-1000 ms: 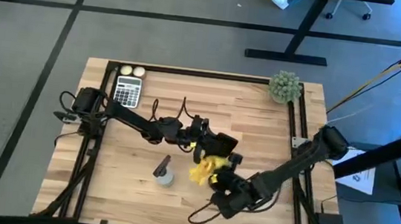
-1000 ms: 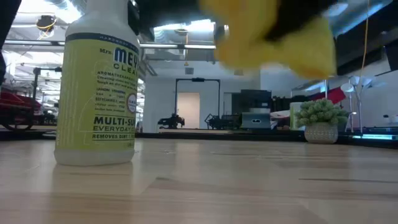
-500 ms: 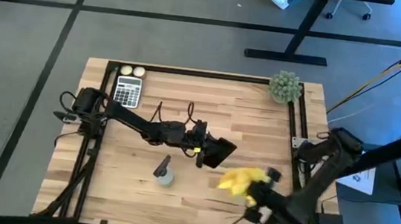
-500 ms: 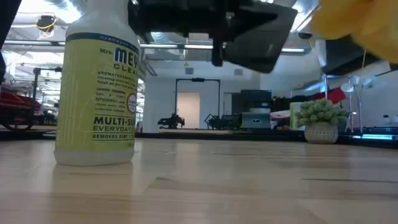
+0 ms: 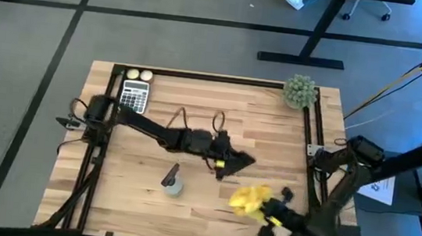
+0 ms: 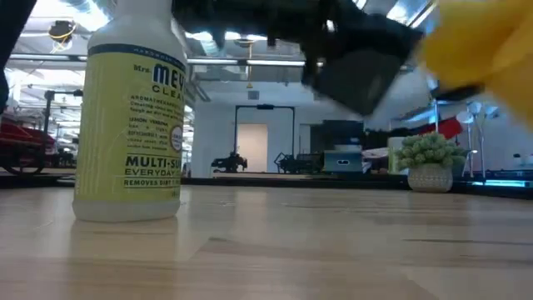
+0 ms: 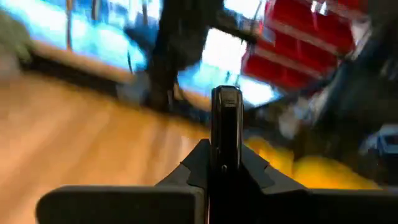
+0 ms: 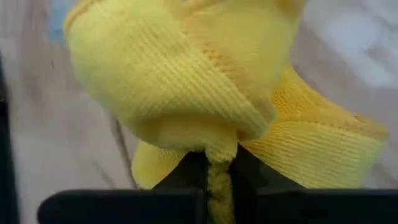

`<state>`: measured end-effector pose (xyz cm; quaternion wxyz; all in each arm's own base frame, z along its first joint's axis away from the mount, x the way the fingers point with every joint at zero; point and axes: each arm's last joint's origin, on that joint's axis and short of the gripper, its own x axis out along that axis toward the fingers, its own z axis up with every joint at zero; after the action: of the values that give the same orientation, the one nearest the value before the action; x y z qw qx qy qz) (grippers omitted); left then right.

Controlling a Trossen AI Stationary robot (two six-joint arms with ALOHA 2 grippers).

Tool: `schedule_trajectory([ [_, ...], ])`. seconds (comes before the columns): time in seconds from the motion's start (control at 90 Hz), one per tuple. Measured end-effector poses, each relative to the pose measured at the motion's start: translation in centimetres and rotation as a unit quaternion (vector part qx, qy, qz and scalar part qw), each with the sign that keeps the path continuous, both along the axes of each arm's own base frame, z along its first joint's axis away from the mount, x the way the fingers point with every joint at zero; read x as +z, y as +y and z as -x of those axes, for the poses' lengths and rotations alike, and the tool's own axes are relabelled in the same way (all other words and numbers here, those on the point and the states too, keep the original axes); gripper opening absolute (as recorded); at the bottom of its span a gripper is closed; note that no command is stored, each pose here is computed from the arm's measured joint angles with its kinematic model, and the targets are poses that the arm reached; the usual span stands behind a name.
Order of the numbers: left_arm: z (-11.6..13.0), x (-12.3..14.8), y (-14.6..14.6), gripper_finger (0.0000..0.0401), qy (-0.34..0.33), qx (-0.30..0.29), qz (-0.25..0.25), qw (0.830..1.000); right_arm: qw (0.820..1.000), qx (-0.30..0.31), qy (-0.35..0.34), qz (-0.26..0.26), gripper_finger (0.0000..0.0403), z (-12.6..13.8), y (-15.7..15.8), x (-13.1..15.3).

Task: Apply microfiber cloth
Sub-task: Wipe the middle of the table with yellow microfiber cloth

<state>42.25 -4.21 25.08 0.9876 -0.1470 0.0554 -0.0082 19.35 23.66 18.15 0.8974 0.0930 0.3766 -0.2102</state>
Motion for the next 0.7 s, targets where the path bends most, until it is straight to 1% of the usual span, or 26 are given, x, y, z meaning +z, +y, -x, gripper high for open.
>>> schedule_trajectory([
  [0.1, 1.6, 2.4, 0.3, 0.0015, 0.017, 0.007, -0.024, 1.0, 1.0, 0.019, 0.019, 0.012, 0.001, -2.9, -2.4, -1.4],
  [0.144, 2.4, 3.4, 0.3, 0.0015, 0.029, 0.015, -0.037, 0.999, 0.999, 0.029, 0.032, 0.009, 0.001, -4.2, -3.7, -2.0],
  [0.2, 3.6, 4.5, 0.5, 0.0015, 0.048, 0.028, -0.057, 0.997, 0.998, 0.042, 0.042, -0.007, 0.001, -5.8, -5.3, -2.8],
  [0.3, 5.9, 6.8, 0.6, 0.0015, 0.066, 0.05, -0.072, 0.994, 0.996, 0.068, 0.03, -0.046, 0.001, -8.1, -8.1, -4.1],
  [0.378, 7.8, 8.4, 0.4, 0.0015, 0.072, 0.055, -0.077, 0.993, 0.994, 0.078, 0.02, -0.073, 0.001, -9.5, -10.2, -4.9],
  [0.433, 9.0, 9.2, 0.0, 0.0015, 0.08, 0.055, -0.081, 0.992, 0.993, 0.083, 0.021, -0.077, 0.001, -10.1, -11.7, -5.4],
  [0.467, 9.9, 10.0, -0.3, 0.0015, 0.077, 0.056, -0.082, 0.992, 0.993, 0.087, 0.007, -0.077, 0.001, -10.8, -12.4, -5.5],
  [0.522, 11.0, 10.6, -0.8, 0.0015, 0.081, 0.059, -0.087, 0.991, 0.993, 0.098, -0.006, -0.066, 0.001, -11.5, -13.6, -5.7],
  [0.578, 12.2, 11.5, -1.1, 0.0015, 0.076, 0.069, -0.089, 0.991, 0.991, 0.108, -0.032, -0.066, 0.001, -12.4, -14.4, -5.8],
  [0.667, 13.7, 12.3, -1.5, 0.0015, 0.077, 0.084, -0.094, 0.989, 0.981, 0.154, -0.053, -0.105, 0.001, -13.4, -14.4, -6.5],
  [0.7, 14.1, 12.6, -1.7, 0.0015, 0.076, 0.089, -0.094, 0.989, 0.976, 0.173, -0.047, -0.123, 0.001, -13.5, -14.0, -7.0],
])
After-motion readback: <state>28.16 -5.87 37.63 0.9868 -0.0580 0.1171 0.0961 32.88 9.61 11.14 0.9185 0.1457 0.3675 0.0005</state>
